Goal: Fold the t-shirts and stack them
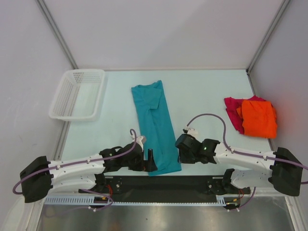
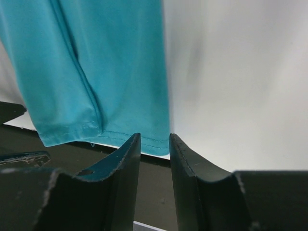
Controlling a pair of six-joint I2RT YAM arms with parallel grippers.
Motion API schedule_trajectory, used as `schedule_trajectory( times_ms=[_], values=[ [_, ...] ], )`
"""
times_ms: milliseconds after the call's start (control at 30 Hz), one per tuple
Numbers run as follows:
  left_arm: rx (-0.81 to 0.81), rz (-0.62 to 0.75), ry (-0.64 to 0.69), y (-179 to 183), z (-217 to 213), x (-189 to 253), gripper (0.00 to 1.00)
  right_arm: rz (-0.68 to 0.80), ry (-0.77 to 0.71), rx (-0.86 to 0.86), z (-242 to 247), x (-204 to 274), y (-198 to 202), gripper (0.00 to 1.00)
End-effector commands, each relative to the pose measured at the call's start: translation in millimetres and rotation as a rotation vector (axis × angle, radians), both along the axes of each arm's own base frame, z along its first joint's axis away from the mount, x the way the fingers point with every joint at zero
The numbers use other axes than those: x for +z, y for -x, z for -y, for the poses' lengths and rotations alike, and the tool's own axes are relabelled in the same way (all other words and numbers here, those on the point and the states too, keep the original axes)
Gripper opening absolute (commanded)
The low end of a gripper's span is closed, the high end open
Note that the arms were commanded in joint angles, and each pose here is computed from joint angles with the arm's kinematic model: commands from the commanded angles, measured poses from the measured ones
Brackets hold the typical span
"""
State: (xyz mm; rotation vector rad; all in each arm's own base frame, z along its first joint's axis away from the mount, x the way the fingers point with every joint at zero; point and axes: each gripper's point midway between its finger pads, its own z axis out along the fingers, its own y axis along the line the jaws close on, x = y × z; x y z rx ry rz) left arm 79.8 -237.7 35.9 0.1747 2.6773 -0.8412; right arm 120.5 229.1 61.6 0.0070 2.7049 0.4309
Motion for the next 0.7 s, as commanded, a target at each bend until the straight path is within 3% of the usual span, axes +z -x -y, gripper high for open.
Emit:
schedule_trajectory(
  times_ms=[0, 667],
  values=[
    [0.028, 0.025, -0.032, -4.5, -6.5, -6.7, 0.99, 0.016, -0.01, -0.069, 7.0, 1.6, 0.9, 0.37],
    [0.002, 0.016, -0.137, -8.9, -4.3, -34.3, 0.99, -0.039, -0.042, -0.084, 1.0, -31.2, 19.7, 0.37]
  ],
)
